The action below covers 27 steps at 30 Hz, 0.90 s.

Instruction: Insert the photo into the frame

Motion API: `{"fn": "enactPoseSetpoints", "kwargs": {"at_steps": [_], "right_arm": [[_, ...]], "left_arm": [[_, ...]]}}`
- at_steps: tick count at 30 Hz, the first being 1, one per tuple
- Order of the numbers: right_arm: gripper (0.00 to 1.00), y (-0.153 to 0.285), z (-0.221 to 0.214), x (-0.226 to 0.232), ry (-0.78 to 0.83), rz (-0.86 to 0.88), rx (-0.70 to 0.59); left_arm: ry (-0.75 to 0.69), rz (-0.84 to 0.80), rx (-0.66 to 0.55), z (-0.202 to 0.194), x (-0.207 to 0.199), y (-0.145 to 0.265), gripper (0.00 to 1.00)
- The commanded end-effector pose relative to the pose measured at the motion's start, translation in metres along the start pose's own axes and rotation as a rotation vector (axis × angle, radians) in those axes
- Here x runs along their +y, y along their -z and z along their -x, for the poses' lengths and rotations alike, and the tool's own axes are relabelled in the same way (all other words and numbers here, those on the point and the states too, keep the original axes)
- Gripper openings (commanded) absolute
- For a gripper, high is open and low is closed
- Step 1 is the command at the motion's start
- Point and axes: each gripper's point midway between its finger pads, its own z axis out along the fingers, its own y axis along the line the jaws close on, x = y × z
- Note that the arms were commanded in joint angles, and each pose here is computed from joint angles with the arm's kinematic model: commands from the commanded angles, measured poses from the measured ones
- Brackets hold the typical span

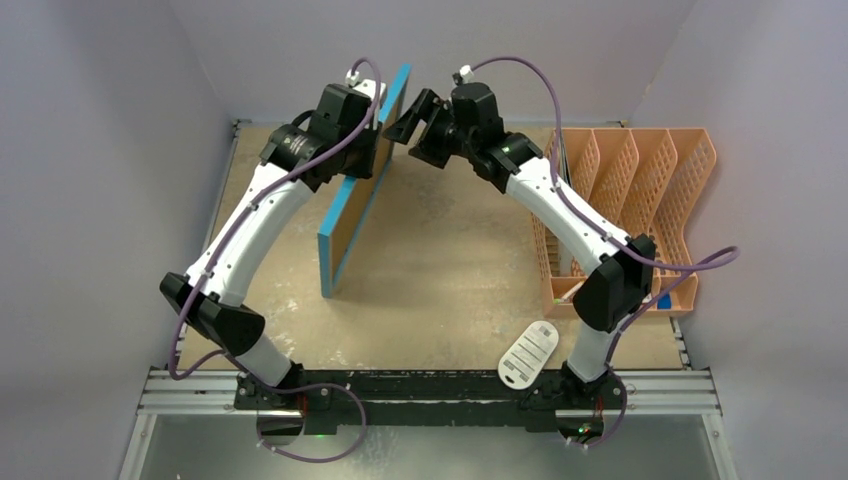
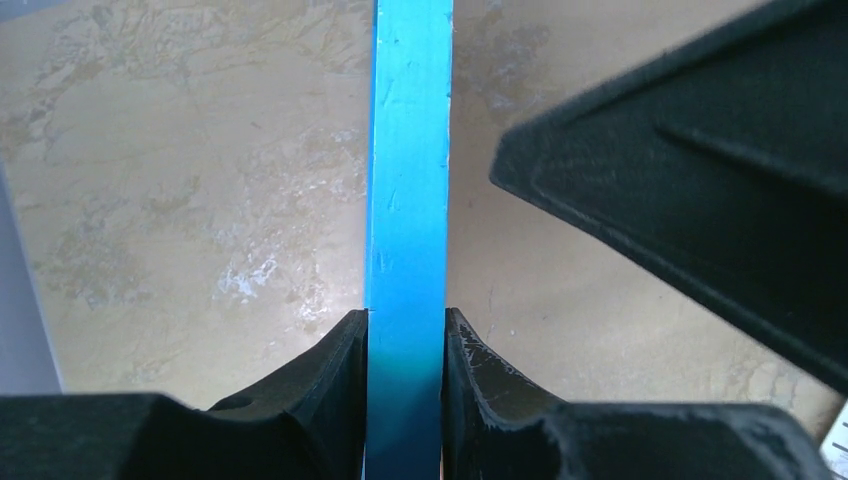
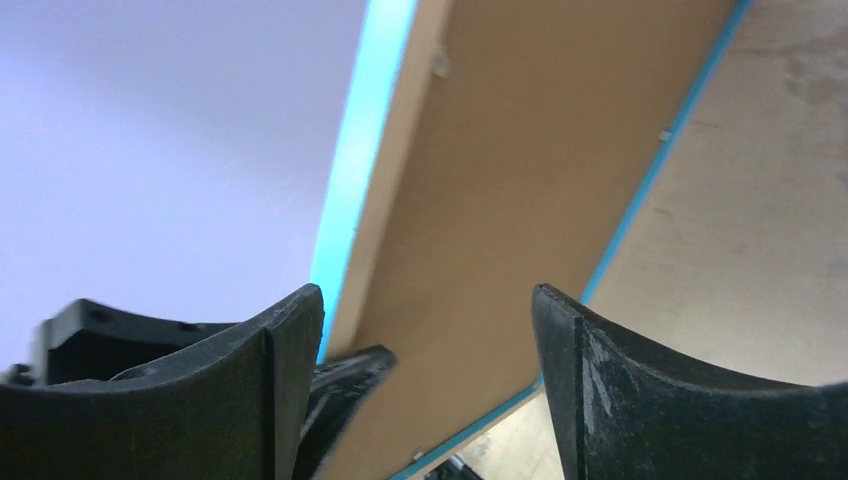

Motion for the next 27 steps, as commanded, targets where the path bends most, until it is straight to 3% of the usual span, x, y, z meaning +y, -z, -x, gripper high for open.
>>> {"fn": "enactPoseSetpoints", "kwargs": {"at_steps": [1,5,12,17,21,24,27], "right_arm": [[0.76,0.009,0.013,0.054,0.003,0.22,0.001],[0.76,0.007,0.015,0.06,-0.01,0.273,-0.015],[0.8,-0.026,0.013,0.037,-0.021,0.143,0.02],[0.78,-0.042,0.003,0.012,-0.012,0.034,0.072],[0.7,-0.034,-0.003,0.004,-0.013,0.016,0.079],[0.64,-0.025,-0.004,0.0,-0.014,0.01,0.077],[0.62,-0.014,-0.003,-0.004,-0.002,0.016,0.073]], "left_arm": [[0.06,-0.157,-0.033,0.002,-0.028,0.011,0.0],[0.065,-0.161,-0.023,-0.001,-0.03,0.007,0.03],[0.058,-0.214,-0.037,-0.002,-0.037,0.01,0.17],[-0.013,-0.266,-0.072,-0.002,-0.04,0.022,0.41],[-0.008,-0.304,-0.114,0.003,-0.045,0.028,0.65],[-0.009,-0.376,-0.146,0.009,-0.055,0.037,0.76],[-0.024,-0.484,-0.192,0.017,-0.069,0.056,0.8]]}}
